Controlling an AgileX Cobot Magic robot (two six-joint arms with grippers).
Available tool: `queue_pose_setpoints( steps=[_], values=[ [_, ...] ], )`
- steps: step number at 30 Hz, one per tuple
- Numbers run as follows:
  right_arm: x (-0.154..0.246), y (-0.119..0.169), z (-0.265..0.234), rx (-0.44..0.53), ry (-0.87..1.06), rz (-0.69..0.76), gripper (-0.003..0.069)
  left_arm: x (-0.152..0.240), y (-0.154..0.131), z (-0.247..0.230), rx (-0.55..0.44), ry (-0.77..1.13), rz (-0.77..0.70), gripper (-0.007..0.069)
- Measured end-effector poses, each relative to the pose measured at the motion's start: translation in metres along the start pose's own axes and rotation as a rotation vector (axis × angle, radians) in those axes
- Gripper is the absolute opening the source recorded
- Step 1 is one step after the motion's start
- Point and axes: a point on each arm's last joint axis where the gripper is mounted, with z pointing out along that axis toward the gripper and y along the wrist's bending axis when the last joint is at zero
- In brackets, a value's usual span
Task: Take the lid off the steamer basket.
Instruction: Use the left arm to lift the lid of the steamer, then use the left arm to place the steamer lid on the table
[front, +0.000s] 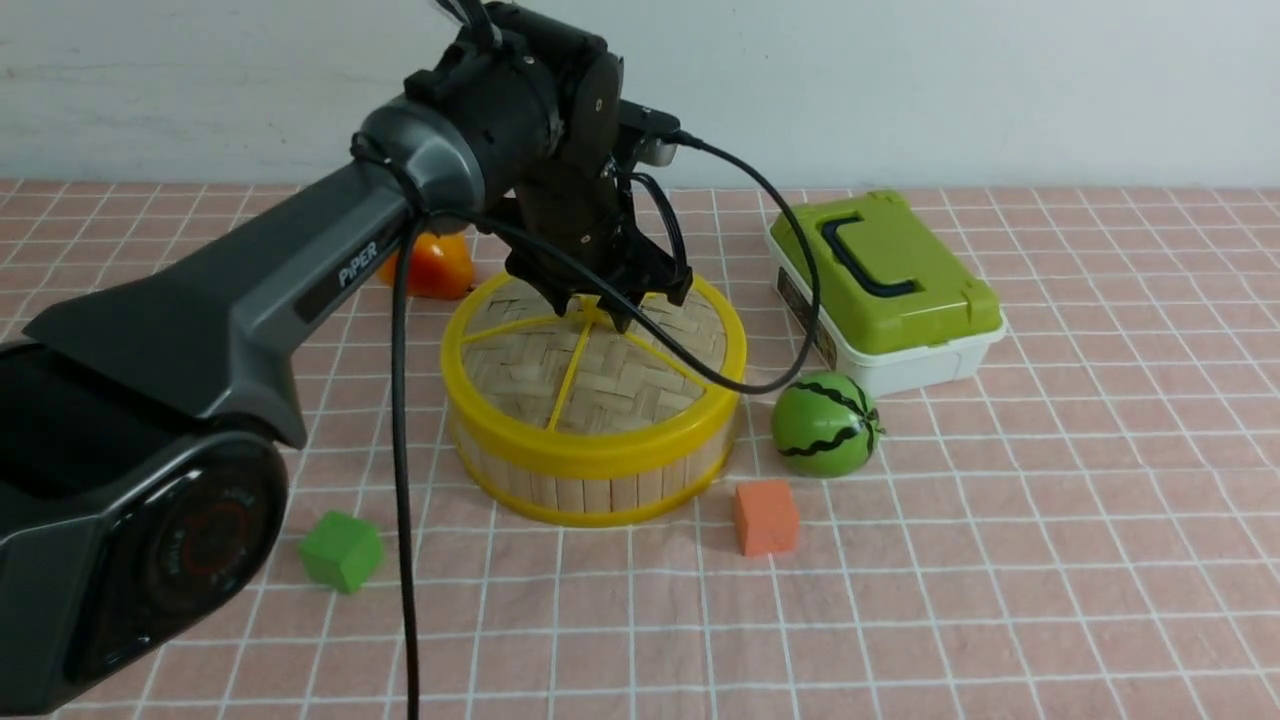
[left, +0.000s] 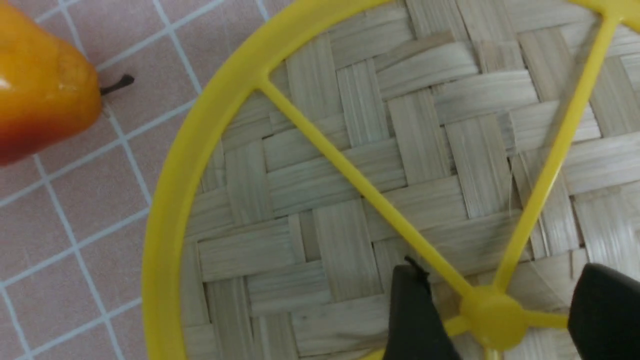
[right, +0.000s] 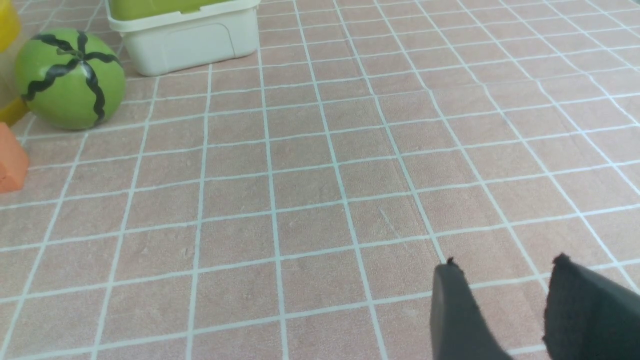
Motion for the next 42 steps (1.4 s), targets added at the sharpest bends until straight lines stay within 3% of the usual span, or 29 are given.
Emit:
queue_pose_setpoints(
  steps=[9,13,19,31,42],
  values=[
    [0.0,0.0,0.0,0.0,0.0,0.0,0.0242,0.0,-0.003,0.002,0.025,-0.007,-0.012,0.0292],
    [0.0,0.0,0.0,0.0,0.0,0.0,0.0242,0.0,-0.003,0.003,0.025,-0.007,-0.012,0.0196],
    [0.0,0.0,0.0,0.0,0.0,0.0,0.0242,-0.001,-0.002,0.002,0.019,-0.009,-0.01,0.0118],
    [0.0,0.0,0.0,0.0,0.0,0.0,0.0242,-0.002,-0.001,-0.003,0.019,-0.012,-0.059,0.0113],
    [0.0,0.0,0.0,0.0,0.0,0.0,0.0242,-0.014,0.01,-0.079,0.011,-0.125,-0.073,0.0113]
  ],
)
